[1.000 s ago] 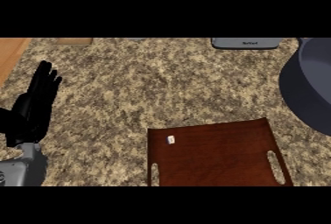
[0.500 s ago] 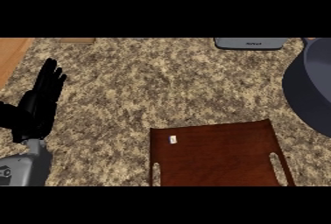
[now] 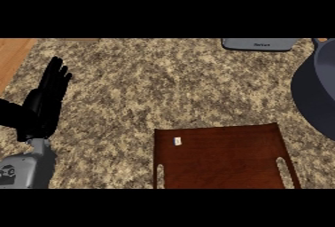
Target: Pick the can from the tray and place it in the pot
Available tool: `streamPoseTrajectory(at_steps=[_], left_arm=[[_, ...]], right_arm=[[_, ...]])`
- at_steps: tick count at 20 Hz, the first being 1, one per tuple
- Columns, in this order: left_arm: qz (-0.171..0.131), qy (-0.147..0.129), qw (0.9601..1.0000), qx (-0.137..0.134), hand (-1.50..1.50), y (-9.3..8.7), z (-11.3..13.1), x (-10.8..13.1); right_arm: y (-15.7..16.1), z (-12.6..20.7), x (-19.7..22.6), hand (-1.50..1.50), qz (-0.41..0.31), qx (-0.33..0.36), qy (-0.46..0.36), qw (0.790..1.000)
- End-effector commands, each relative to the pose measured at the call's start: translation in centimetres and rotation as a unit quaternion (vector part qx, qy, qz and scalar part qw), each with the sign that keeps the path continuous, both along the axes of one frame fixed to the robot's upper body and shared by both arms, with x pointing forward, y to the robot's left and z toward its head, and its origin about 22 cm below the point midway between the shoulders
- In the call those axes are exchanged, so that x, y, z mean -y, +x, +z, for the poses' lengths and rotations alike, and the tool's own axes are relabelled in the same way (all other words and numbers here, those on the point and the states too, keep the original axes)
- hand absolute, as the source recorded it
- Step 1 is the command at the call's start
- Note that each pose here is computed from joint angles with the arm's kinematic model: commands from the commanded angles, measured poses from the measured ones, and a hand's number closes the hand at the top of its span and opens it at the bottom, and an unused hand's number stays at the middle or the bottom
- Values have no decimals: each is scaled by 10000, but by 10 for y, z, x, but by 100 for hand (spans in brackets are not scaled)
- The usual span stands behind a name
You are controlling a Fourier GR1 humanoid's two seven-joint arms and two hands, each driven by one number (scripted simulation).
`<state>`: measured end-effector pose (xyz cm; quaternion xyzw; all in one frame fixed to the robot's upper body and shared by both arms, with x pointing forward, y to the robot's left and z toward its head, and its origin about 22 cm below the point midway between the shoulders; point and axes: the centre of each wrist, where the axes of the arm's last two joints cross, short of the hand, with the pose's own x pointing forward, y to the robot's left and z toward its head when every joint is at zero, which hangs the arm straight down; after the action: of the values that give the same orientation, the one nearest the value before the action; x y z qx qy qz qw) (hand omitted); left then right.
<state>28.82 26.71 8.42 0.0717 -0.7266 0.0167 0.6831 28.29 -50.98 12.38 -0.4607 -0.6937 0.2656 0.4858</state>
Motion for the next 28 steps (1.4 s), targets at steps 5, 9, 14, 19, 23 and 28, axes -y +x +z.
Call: streamPoseTrajectory(at_steps=[5,9,14,19,23,28], left_arm=[[5,-34,10000,-33,0,-1,8,9],[-93,13,10000,4,0,5,-2,-6],[-81,-114,9999,39,0,5,2,11],[10,-48,10000,-49,0,0,0,-6],[-28,50,10000,8,0,9,5,6],[92,-19,10000,26,0,5,7,2]], right_arm=[[31,-31,4,150,41,-724,388,9966],[25,-63,2,-150,18,-1169,902,9890],[41,-53,-4,-150,868,-1351,1594,9741],[34,-66,-1,-150,1253,-639,2867,9476],[36,-45,9,-150,1236,-322,3498,9281],[4,-10,52,-150,1174,-294,3811,9166]])
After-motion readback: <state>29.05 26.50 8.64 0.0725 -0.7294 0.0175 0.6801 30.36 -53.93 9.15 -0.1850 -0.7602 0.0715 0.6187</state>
